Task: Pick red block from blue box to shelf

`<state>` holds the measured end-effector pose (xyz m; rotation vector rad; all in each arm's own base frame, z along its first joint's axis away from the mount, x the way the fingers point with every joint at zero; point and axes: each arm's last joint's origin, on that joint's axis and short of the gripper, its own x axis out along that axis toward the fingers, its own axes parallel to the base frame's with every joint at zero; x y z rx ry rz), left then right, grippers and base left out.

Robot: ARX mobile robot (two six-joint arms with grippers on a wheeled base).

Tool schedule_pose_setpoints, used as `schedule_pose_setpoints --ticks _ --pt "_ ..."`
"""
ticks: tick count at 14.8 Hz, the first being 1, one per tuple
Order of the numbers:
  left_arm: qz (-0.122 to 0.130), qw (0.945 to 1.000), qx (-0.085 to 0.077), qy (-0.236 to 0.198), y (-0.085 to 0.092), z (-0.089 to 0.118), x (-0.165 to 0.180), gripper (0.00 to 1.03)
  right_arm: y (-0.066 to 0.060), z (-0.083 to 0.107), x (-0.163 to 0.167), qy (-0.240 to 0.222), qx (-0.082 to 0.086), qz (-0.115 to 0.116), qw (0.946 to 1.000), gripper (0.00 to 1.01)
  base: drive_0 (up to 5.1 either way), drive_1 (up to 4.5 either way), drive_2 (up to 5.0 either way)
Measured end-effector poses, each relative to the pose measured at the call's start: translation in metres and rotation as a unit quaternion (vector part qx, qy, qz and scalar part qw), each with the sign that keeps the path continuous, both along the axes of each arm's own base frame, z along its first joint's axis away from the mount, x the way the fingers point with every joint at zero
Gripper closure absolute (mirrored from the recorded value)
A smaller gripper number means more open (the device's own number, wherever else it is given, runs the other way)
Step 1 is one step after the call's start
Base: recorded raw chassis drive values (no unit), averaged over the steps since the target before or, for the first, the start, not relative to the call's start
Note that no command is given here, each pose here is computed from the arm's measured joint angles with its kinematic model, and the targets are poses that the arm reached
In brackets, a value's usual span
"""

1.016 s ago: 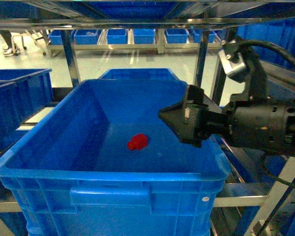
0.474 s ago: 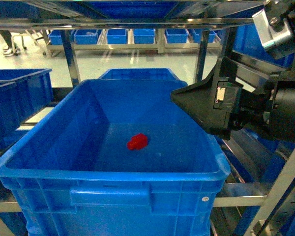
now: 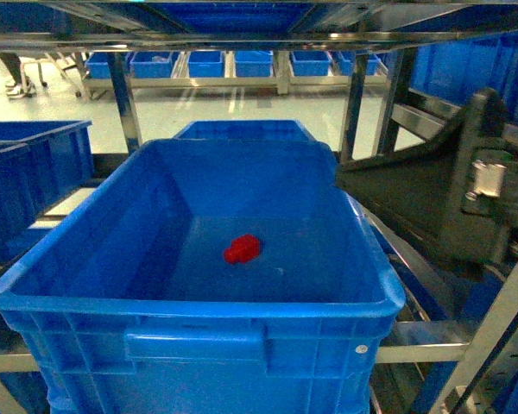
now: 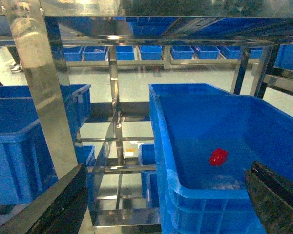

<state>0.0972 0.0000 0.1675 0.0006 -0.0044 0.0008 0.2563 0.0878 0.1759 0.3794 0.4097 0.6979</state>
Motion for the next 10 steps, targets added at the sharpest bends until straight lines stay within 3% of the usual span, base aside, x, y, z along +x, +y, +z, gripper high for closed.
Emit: schedule_pose_setpoints --ticks 1,2,5,6,7,8,9,10 --pt "0.000 1.0000 0.000 0.000 0.000 0.000 0.000 0.05 -0.006 -0.001 -0.005 0.002 0.001 -0.006 1.0000 0.03 0.0 0.00 0.0" --pt "0.000 1.0000 0.000 0.000 0.000 0.000 0.000 0.05 -0.017 -0.001 -0.014 0.004 0.004 -0.028 0.9996 0.03 0.0 0.00 0.0" --pt "0.000 1.0000 0.000 0.000 0.000 0.000 0.000 0.05 -0.053 0.008 -0.038 -0.010 0.015 -0.129 0.9915 0.03 0.0 0.00 0.0" --pt "0.000 1.0000 0.000 0.000 0.000 0.000 0.000 0.05 -0.060 0.012 -0.054 -0.114 -0.028 -0.235 0.9650 0.15 0.0 0.00 0.0" --pt "0.000 1.0000 0.000 0.000 0.000 0.000 0.000 0.05 -0.068 0.009 -0.071 -0.152 -0.088 -0.305 0.9360 0.27 0.0 0.00 0.0" --pt "0.000 1.0000 0.000 0.000 0.000 0.000 0.000 0.05 -0.075 0.007 -0.083 -0.174 -0.137 -0.341 0.9137 0.40 0.0 0.00 0.0" --pt "0.000 1.0000 0.000 0.000 0.000 0.000 0.000 0.05 -0.078 0.007 -0.088 -0.183 -0.156 -0.347 0.9064 0.51 0.0 0.00 0.0" --pt "0.000 1.0000 0.000 0.000 0.000 0.000 0.000 0.05 -0.083 0.005 -0.093 -0.190 -0.167 -0.332 0.9087 0.64 0.0 0.00 0.0"
